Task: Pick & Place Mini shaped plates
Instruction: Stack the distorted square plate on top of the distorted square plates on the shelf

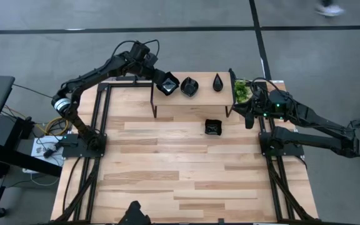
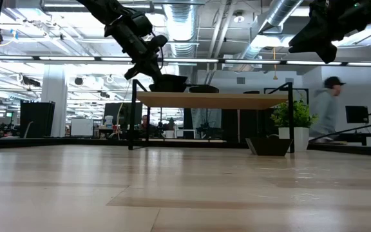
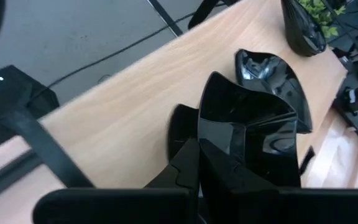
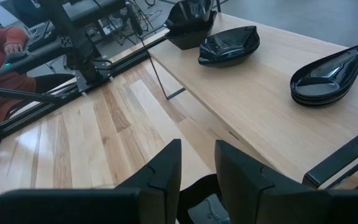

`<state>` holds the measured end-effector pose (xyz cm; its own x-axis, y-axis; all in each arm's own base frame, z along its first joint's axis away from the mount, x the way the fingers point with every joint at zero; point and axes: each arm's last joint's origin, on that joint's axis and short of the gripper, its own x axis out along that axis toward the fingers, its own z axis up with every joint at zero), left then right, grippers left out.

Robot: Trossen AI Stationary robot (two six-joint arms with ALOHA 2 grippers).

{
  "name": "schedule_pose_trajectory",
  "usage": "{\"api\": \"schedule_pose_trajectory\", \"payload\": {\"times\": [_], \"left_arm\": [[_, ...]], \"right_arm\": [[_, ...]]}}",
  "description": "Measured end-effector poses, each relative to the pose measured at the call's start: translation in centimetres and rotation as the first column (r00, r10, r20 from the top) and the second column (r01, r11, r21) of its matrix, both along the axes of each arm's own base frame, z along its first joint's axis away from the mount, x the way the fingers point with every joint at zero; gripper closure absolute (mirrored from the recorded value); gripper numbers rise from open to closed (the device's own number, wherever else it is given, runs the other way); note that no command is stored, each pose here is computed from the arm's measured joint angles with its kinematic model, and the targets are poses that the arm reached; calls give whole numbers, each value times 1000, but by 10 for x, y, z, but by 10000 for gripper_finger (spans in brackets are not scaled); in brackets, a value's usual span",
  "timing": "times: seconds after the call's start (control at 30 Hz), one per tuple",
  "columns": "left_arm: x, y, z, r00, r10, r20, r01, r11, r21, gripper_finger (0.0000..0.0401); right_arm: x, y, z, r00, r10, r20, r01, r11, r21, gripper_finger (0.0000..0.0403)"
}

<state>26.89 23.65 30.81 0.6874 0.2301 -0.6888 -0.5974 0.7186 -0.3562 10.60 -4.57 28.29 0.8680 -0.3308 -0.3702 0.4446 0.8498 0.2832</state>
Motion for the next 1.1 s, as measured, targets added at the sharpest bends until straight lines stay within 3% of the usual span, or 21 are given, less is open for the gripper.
{"api": "schedule_pose_trajectory", "payload": {"times": [1.1], "left_arm": [[4,-8,-3,992,114,-46,-116,992,-44,395]], "right_arm": [[0,0,0,1000,0,1,0,1000,0,310]]}}
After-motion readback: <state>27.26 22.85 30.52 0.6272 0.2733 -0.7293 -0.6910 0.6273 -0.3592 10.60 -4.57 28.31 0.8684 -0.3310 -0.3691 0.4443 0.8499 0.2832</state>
